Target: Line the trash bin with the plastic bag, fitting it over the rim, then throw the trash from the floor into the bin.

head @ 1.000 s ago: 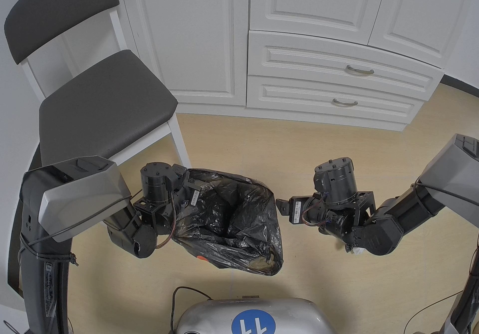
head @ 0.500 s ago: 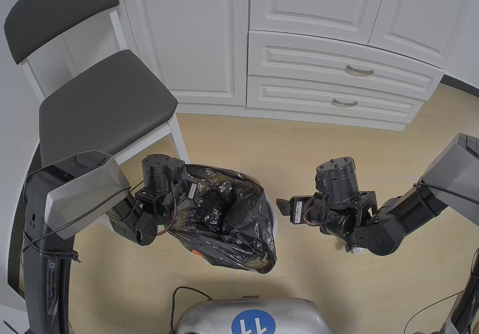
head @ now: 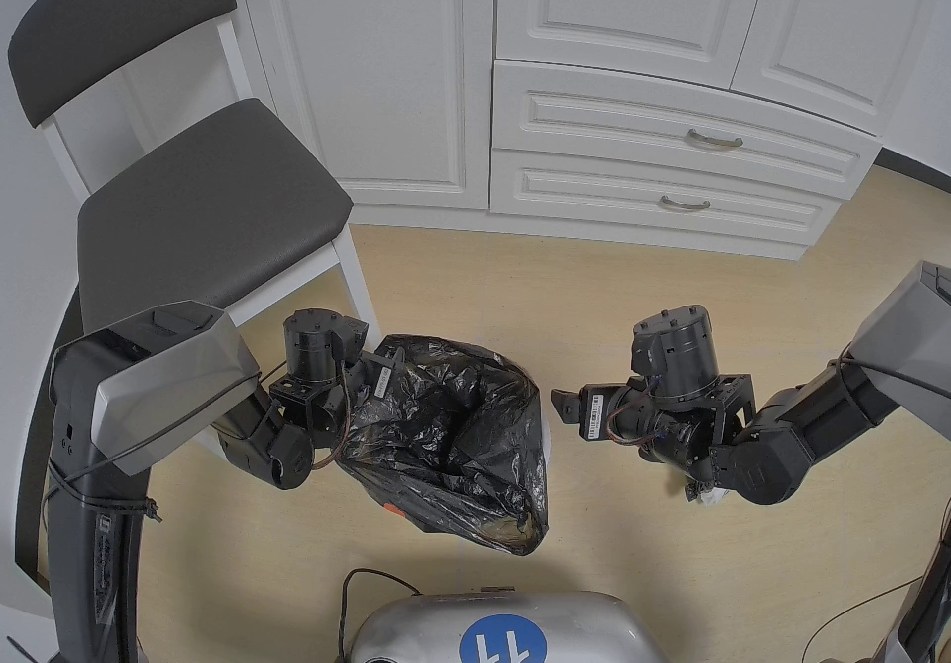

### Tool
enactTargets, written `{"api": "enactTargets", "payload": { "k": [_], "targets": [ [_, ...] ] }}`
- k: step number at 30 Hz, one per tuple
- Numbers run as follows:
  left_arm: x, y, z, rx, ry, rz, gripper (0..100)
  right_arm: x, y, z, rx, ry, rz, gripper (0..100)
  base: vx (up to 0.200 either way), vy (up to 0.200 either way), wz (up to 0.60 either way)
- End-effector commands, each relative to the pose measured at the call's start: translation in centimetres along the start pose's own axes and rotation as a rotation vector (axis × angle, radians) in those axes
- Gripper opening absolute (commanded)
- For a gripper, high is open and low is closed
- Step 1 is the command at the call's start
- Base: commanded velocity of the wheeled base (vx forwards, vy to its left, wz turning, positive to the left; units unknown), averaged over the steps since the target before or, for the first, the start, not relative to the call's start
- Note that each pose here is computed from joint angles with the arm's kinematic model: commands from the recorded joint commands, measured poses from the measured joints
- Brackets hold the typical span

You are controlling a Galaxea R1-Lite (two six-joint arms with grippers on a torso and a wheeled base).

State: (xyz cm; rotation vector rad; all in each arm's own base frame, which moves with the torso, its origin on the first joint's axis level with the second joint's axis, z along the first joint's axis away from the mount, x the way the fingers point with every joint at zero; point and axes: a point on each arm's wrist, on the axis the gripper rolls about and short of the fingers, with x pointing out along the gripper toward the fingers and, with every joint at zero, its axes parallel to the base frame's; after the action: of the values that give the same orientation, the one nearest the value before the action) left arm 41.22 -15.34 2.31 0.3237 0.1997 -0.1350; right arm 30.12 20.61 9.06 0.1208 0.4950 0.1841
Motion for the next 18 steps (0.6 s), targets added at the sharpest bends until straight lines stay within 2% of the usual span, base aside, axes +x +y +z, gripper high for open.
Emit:
{"api": "enactTargets", "payload": {
  "k": [1, 2, 11, 13, 15, 18],
  "targets": [
    [-1.8, 0.3, 0.9, -0.001, -0.011, -0.007, 100, -0.8, 0.0, 0.8, 0.008, -0.022, 0.008, 100, 0.000, 0.000, 0.00],
    [-3.9, 0.0, 1.8, 0.001, -0.032, -0.028, 100, -1.3, -0.1, 0.9, 0.007, -0.025, 0.011, 100, 0.000, 0.000, 0.00],
    [-8.2, -1.4, 2.4, 0.011, -0.081, -0.082, 100, -2.4, 0.2, 0.8, -0.018, -0.012, 0.024, 100, 0.000, 0.000, 0.00],
    [-9.3, -1.6, 2.7, 0.015, -0.081, -0.089, 100, -3.4, 0.4, 0.5, -0.045, 0.030, 0.024, 100, 0.000, 0.000, 0.00],
    [-9.6, -1.6, 2.8, 0.019, -0.076, -0.089, 100, -3.6, 0.3, 0.3, -0.059, 0.040, 0.028, 100, 0.000, 0.000, 0.00],
    [-10.2, -1.2, 2.6, 0.023, -0.046, -0.022, 100, -4.3, -0.1, -0.2, -0.120, 0.055, 0.032, 100, 0.000, 0.000, 0.00]
  ]
}}
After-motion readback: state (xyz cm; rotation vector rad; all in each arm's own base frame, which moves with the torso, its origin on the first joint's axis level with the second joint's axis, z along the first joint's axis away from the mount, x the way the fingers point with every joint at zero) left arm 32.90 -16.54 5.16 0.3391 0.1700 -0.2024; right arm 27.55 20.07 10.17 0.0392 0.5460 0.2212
